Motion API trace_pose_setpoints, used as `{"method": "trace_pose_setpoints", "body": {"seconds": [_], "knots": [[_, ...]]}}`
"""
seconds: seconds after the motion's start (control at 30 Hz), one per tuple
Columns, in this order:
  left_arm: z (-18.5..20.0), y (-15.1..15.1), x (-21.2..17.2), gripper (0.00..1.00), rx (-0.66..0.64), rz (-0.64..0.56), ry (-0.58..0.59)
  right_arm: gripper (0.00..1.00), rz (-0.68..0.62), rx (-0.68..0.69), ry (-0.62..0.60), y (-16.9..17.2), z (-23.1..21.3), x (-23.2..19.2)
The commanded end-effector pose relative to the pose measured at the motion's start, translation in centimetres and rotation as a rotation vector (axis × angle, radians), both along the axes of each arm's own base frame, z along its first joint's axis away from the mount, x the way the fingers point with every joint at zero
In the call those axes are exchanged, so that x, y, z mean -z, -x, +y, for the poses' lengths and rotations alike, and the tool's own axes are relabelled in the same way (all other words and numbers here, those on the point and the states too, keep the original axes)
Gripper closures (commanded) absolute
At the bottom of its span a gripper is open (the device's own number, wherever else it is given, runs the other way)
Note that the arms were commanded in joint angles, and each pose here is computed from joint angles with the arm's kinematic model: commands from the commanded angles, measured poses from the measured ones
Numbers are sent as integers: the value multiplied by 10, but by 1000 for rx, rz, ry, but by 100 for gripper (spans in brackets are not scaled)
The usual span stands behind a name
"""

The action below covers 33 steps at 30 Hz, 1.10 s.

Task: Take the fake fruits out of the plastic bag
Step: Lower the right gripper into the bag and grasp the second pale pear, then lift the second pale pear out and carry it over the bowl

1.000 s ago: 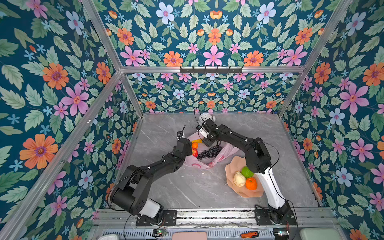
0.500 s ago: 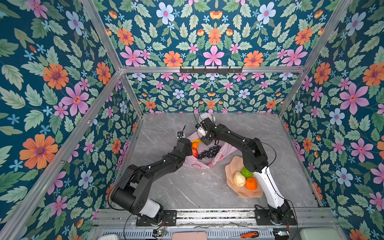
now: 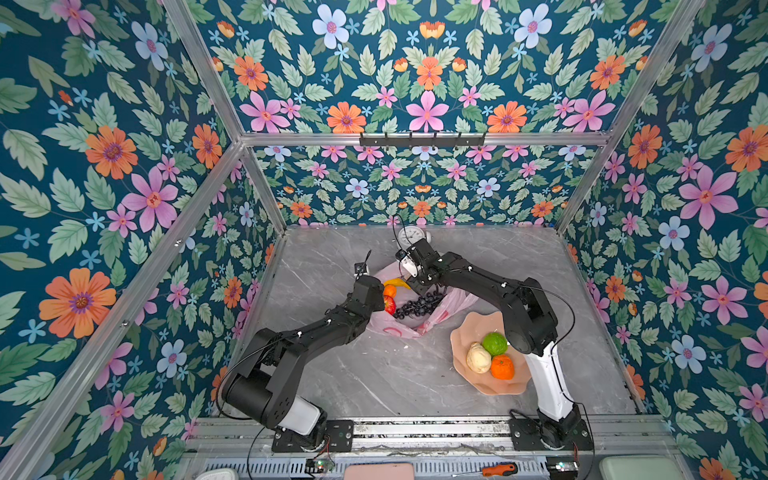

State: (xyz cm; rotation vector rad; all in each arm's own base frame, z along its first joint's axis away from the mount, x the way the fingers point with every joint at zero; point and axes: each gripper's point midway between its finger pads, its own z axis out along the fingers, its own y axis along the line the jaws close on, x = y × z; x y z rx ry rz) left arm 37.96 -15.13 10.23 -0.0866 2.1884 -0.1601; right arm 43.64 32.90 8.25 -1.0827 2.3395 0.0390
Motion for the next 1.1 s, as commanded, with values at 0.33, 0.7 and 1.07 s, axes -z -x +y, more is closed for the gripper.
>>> {"method": "trace_pose_setpoints", "body": {"seconds": [0.33,0.7,1.07], "knots": [[2,-2,-4,92,-16,-12,-3,50,-6,118,-181,60,-21,-48],[2,-2,-4,92,-15,-12,0,51,-27,213,-307,120,-58,-79],[2,-2,-3,92,-17,-9,-4,52,-72,427,-445,157,-114,-77]]}}
